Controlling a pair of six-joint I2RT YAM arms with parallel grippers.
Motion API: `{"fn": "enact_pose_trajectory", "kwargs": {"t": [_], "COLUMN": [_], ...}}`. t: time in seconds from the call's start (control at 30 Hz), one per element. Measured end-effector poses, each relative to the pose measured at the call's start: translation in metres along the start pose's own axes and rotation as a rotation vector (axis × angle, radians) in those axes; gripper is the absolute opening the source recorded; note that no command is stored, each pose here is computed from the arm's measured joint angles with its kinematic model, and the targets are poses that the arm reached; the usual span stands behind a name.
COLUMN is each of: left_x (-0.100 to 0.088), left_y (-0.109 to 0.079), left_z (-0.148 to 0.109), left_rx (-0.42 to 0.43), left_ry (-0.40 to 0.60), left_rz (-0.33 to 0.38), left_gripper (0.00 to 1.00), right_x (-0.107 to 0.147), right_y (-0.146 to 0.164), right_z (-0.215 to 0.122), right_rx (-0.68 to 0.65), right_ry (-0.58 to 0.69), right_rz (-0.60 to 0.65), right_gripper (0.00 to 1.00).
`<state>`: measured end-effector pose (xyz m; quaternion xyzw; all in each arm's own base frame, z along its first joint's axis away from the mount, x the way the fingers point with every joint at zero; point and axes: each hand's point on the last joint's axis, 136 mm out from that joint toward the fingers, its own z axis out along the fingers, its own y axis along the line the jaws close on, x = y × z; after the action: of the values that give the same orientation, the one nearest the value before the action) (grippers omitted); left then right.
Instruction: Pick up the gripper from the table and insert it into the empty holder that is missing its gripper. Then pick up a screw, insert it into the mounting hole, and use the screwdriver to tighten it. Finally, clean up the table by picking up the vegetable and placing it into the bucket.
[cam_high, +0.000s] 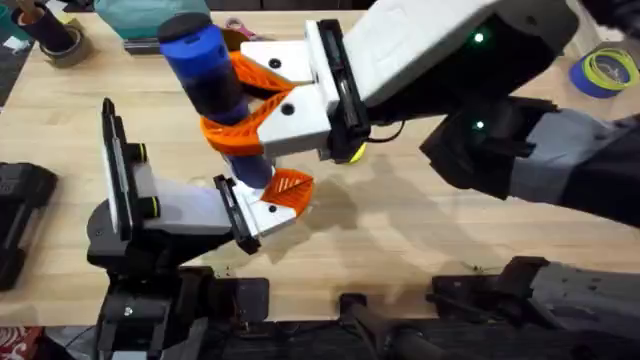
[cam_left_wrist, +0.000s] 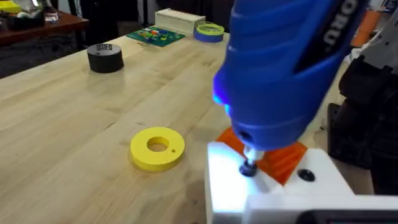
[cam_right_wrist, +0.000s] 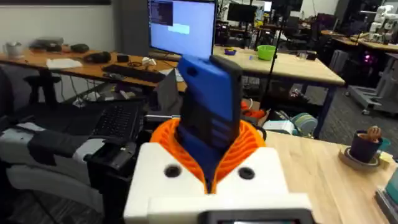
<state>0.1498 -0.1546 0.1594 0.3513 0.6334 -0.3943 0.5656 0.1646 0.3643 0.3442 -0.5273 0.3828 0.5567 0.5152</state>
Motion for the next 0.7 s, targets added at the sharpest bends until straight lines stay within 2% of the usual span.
{"fn": "enact_pose_trajectory", "kwargs": {"t": [0.7], "left_x": [0.0], "left_y": [-0.0006], "left_z": [0.0], "left_rx": [0.003], "left_ry": [0.0], "left_rz": [0.0], "left_gripper": [0.016], "right_x": [0.0014], "right_y": [-0.0006], "right_z": [0.0], "right_rx": [0.003], "right_ry": [0.004], "right_rz": [0.006], "right_gripper": [0.022]}}
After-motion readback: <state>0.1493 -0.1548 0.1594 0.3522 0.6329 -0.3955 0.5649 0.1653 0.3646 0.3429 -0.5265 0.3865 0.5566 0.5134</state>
